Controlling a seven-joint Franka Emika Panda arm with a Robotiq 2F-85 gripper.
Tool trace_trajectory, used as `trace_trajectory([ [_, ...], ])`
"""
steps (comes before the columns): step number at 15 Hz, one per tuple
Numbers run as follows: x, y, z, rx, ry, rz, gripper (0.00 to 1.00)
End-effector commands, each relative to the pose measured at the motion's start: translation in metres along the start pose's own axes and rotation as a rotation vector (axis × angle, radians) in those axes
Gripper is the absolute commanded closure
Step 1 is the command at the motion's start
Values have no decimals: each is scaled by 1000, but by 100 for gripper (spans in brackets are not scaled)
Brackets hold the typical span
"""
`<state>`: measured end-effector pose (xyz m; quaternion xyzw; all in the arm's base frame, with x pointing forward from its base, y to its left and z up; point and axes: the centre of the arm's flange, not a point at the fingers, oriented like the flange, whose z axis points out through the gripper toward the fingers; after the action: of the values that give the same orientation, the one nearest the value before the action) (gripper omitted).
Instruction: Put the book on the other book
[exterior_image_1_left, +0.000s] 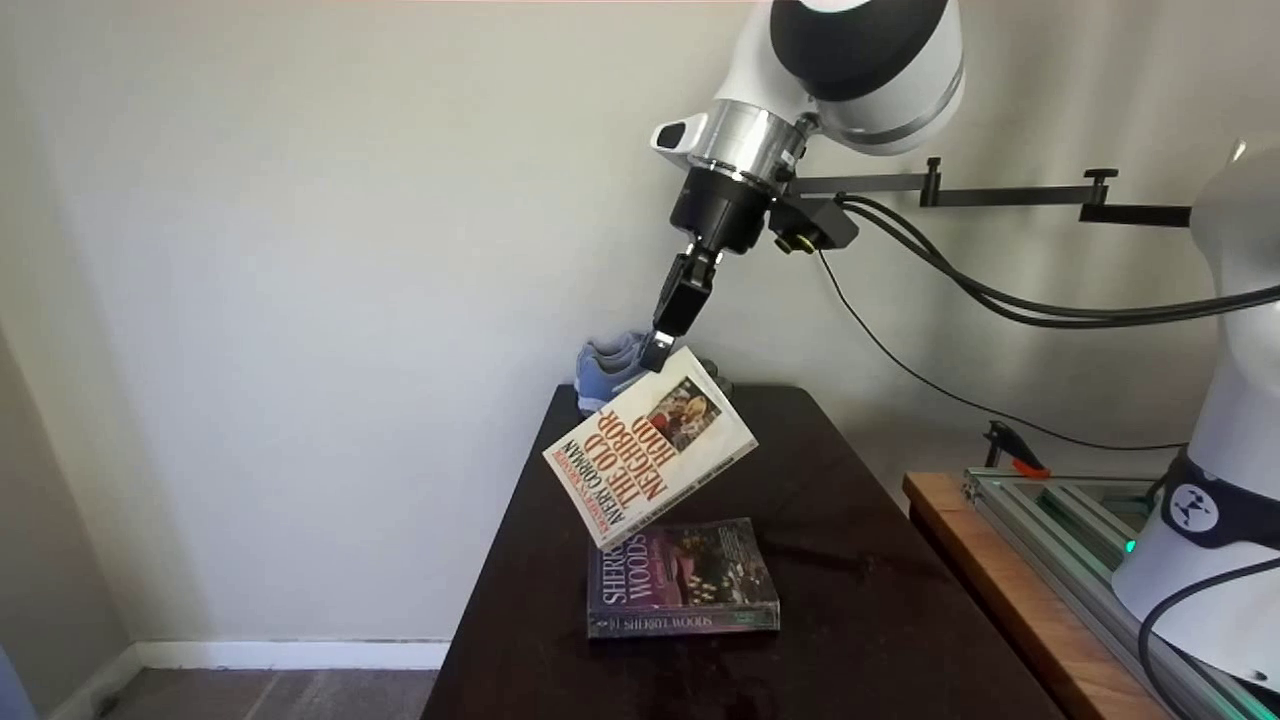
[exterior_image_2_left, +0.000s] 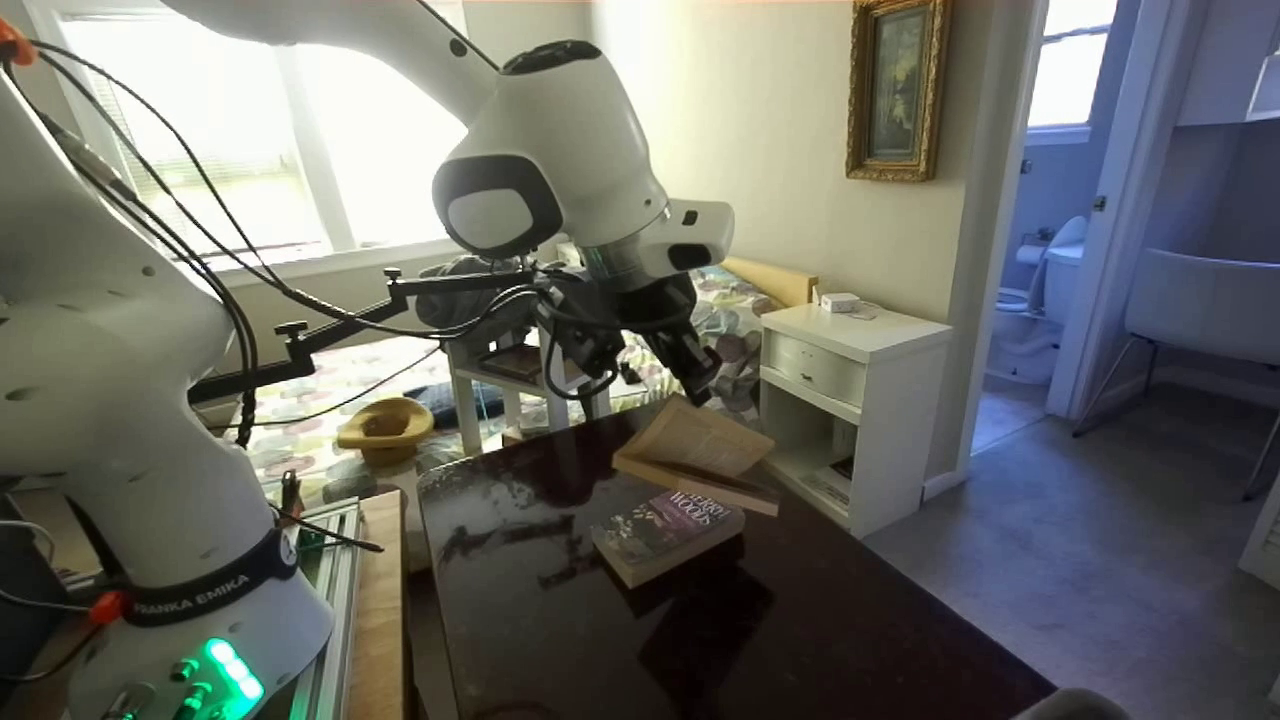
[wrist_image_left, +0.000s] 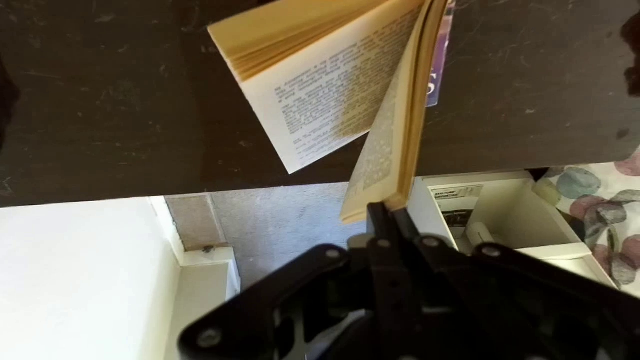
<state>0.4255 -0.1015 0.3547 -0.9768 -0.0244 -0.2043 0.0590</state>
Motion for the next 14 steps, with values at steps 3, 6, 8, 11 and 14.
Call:
trace_trajectory([
  [3,-30,-31,7,24,-25,37,99],
  [6,-46,-34,17,21,-57,52,99],
  [8,-52,-34,21,16,-70,63,99],
  [11,-54,-32,27,13,-85,79,99],
  [14,-57,-29,36,5,-105,96,99],
])
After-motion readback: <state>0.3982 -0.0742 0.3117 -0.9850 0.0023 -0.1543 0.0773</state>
